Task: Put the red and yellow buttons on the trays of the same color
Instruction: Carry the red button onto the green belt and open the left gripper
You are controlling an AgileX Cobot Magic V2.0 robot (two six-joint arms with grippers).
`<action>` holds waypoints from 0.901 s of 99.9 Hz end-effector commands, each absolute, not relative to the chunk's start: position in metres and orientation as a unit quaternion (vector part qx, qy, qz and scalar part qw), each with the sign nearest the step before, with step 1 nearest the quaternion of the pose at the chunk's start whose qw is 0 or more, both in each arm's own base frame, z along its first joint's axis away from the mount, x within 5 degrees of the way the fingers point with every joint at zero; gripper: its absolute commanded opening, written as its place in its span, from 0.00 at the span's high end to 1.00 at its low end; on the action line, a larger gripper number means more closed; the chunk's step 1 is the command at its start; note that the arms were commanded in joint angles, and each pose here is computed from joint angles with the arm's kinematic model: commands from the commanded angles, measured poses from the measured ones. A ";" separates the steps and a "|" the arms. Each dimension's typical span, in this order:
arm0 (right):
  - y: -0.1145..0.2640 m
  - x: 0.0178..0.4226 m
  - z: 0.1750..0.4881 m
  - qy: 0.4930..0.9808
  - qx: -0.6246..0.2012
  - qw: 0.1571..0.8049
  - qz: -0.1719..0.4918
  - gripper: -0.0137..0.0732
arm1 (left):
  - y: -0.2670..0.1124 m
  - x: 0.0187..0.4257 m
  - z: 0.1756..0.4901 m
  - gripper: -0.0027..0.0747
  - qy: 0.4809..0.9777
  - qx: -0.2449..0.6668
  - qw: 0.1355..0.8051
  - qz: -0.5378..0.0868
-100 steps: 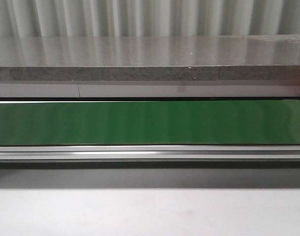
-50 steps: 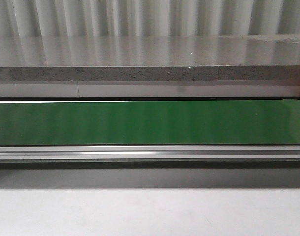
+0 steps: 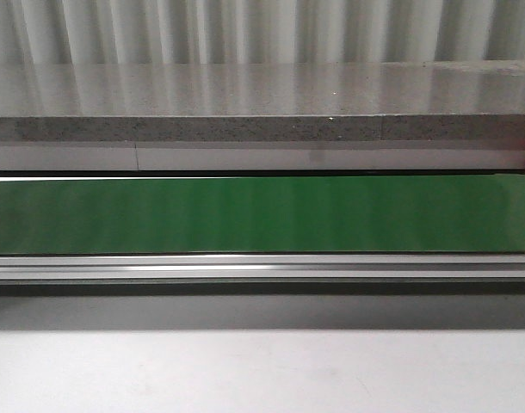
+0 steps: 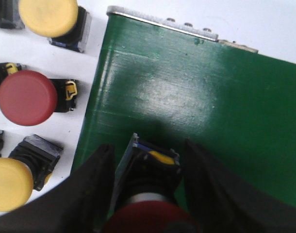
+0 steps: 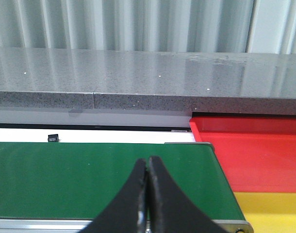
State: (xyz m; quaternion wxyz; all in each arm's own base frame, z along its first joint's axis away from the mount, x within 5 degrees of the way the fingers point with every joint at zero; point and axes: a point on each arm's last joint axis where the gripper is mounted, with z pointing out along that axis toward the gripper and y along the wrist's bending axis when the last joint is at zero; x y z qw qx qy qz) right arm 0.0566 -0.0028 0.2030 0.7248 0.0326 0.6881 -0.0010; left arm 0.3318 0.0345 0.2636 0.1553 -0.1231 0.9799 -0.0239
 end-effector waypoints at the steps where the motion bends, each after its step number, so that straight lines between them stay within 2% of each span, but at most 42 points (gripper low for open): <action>1: -0.002 0.055 0.210 0.656 0.026 0.754 -0.002 0.92 | 0.031 0.335 0.278 0.64 0.975 -0.122 0.182 -0.032; 14: -0.002 0.055 0.210 0.656 0.026 0.754 -0.002 0.92 | 0.031 0.337 0.274 0.46 0.976 -0.124 0.178 -0.035; 26: -0.002 0.055 0.210 0.656 0.026 0.754 -0.002 0.92 | 0.029 0.338 0.275 0.24 0.973 -0.129 0.186 -0.046; 31: -0.002 0.055 0.210 0.656 0.026 0.754 -0.002 0.92 | 0.028 0.339 0.276 0.20 0.971 -0.133 0.191 -0.053; 70: -0.002 0.055 0.210 0.656 0.026 0.754 -0.002 0.92 | 0.035 0.327 0.306 0.19 0.955 -0.149 0.248 -0.065; 90: -0.002 0.055 0.210 0.656 0.026 0.754 -0.002 0.92 | 0.064 0.307 0.315 0.19 0.956 -0.185 0.223 -0.054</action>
